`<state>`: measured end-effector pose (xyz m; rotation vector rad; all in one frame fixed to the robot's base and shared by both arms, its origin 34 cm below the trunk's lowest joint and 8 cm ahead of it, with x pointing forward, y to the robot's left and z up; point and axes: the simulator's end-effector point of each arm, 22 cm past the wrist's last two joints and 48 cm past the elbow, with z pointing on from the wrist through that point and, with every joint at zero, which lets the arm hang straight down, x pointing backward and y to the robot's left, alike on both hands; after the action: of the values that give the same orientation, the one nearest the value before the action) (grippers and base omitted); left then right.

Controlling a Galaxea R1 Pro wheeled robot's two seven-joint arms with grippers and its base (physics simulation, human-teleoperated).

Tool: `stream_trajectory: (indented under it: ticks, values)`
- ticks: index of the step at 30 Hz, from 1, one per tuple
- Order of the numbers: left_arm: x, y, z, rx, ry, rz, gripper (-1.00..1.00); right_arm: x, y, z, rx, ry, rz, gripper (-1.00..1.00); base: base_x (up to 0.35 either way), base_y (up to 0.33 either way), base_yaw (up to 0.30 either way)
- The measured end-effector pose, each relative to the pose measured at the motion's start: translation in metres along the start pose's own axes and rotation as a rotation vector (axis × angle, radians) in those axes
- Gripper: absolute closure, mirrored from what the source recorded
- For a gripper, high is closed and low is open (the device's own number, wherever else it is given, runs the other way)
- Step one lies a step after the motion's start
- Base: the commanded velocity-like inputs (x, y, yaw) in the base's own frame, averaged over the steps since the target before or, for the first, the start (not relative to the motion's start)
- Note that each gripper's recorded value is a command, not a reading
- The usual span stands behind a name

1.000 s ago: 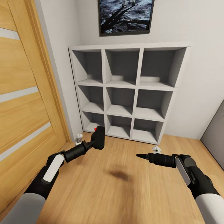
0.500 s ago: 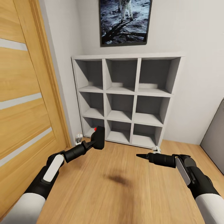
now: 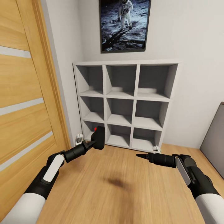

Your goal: Attach the digital camera to the camera tripod in the bedroom.

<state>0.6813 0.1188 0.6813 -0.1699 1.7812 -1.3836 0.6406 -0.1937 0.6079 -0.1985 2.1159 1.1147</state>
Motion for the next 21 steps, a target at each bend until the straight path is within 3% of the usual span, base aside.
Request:
stream_trajectory:
  ticks: [21]
  values:
    - [-0.032, -0.034, 0.007, -0.002, 0.001, -0.002, 1.0, -0.039, 0.025, -0.01, 0.0, 0.001, 0.002, -1.0, 0.0, 0.0, 0.0]
